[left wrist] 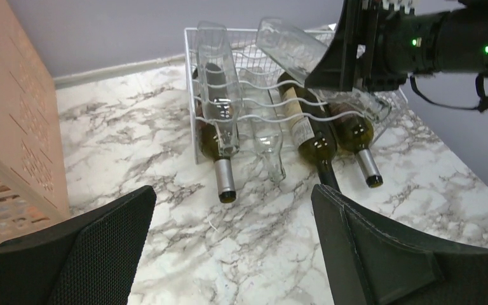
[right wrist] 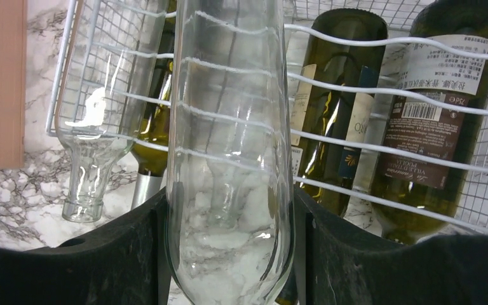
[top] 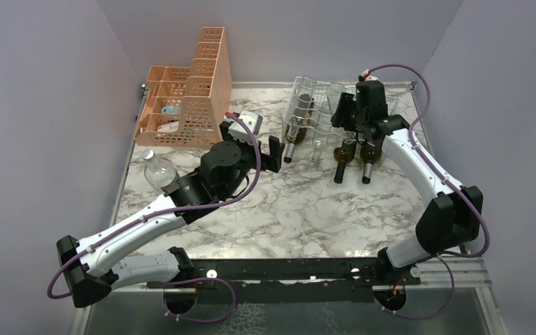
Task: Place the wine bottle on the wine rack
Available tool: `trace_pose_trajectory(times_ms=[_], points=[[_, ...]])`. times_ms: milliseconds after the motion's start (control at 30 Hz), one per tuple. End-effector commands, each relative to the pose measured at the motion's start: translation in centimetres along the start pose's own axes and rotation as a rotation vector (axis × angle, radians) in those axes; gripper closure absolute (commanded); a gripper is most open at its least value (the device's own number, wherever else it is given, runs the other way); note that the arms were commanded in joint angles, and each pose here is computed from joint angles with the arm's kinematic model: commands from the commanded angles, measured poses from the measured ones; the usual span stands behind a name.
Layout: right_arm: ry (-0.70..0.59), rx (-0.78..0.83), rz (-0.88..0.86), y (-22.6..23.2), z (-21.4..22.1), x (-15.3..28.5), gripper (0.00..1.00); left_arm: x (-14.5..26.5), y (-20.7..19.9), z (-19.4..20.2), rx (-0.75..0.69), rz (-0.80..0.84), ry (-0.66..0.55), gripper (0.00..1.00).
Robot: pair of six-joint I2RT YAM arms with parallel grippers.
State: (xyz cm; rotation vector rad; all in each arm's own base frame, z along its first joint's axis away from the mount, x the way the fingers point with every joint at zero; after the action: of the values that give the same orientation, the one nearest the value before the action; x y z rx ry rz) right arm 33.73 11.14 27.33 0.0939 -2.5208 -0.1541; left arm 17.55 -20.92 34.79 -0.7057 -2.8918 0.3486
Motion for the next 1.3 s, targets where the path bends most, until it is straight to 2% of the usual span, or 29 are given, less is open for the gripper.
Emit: trace_pose_trajectory(times_ms=[0, 433, 1000, 1133, 1267], points=[[-0.107, 0.003, -0.137, 0.8, -3.6, 0.0, 0.99, 0.9, -0.2, -0.4, 0.027, 0.044, 0.044, 0.01], [-0.070, -0.049, -0.081, 0.9, -3.5, -3.4, 0.99, 1.5, 0.4, -0.6, -0.018, 0.034, 0.035, 0.01], [-0.104, -0.105, 0.002, 0.4, -2.0, -6.4, 0.88, 0.8, 0.3, 0.2, -0.041, 0.029, 0.058, 0.01], [-0.091, -0.126, 0.016, 0.4, -1.6, -7.1, 0.79, 0.6, 0.3, 0.4, -0.045, 0.026, 0.064, 0.01], [-0.063, -0.141, 0.021, 0.4, -1.0, -7.6, 0.62, 0.5, 0.4, 0.5, -0.048, 0.023, 0.067, 0.01]])
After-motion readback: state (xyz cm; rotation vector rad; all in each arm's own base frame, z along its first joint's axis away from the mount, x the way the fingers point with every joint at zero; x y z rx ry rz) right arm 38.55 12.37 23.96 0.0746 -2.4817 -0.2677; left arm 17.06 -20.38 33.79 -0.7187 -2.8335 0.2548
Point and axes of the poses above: each gripper's point midway between its finger pads, its own x axis back along the fingers, its own y axis along the line the jaws close on, z = x × y, the point moved 10 cm from there along x, back along the fingers, and after that the axes turned 6 degrees about x, right-handed, at the moved point
